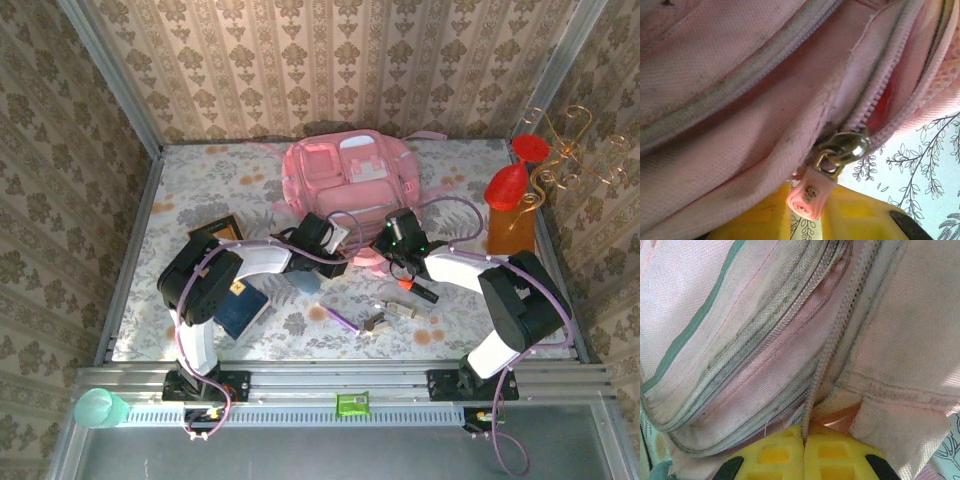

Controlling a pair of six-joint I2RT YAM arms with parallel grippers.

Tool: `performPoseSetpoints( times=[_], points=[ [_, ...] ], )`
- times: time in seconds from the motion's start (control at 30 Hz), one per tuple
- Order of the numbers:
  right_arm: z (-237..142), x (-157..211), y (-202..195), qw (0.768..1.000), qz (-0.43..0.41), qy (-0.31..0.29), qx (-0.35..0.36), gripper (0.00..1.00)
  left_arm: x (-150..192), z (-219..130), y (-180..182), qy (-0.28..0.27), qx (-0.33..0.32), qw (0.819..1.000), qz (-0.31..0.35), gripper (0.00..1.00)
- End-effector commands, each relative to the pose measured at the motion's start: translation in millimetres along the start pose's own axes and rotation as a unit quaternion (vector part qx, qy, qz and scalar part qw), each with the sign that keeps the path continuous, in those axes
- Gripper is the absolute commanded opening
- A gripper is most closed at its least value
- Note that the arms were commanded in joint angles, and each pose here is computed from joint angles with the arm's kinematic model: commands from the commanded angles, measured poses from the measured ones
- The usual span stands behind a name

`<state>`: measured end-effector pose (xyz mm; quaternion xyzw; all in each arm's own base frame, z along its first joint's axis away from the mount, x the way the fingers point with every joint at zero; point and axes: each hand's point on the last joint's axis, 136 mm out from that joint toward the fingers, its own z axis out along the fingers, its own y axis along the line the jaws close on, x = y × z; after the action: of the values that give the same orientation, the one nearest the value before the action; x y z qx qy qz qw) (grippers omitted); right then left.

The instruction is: Pack the student bag

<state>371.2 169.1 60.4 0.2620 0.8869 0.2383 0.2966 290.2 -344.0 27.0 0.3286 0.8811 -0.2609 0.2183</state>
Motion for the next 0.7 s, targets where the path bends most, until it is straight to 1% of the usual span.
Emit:
performPoseSetpoints(
  times=[0.0, 0.3, 0.47, 0.57, 0.6, 0.67],
  points=[
    [-1.0, 8.4, 5.8, 1.0, -0.002, 0.013, -0.016, 0.0, -4.6, 3.8, 7.6, 0.001, -0.008, 1.0, -0.013, 0.25],
    [-1.9, 9.7, 1.0, 1.0, -0.011, 0.015, -0.007, 0.0, -23.2, -0.8, 10.1, -0.025, -0.018, 0.999, -0.016, 0.34],
    [-0.6, 11.9, -2.5, 1.0, -0.013, 0.018, -0.003, 0.0, -35.8, -3.1, 17.9, -0.047, -0.038, 0.998, -0.03, 0.35],
    [-0.7, 12.9, -6.9, 1.0, -0.018, 0.019, 0.004, 0.0, -43.1, -4.3, 23.1, -0.057, -0.052, 0.996, -0.038, 0.3],
    [-0.9, 12.5, -9.4, 1.0, -0.021, 0.017, 0.008, 0.0, -45.5, -5.5, 24.5, -0.062, -0.055, 0.996, -0.042, 0.27],
    [-2.1, 12.1, -15.7, 0.999, -0.027, 0.015, 0.017, 0.0, -50.2, -9.8, 26.9, -0.073, -0.062, 0.994, -0.046, 0.17]
  ],
)
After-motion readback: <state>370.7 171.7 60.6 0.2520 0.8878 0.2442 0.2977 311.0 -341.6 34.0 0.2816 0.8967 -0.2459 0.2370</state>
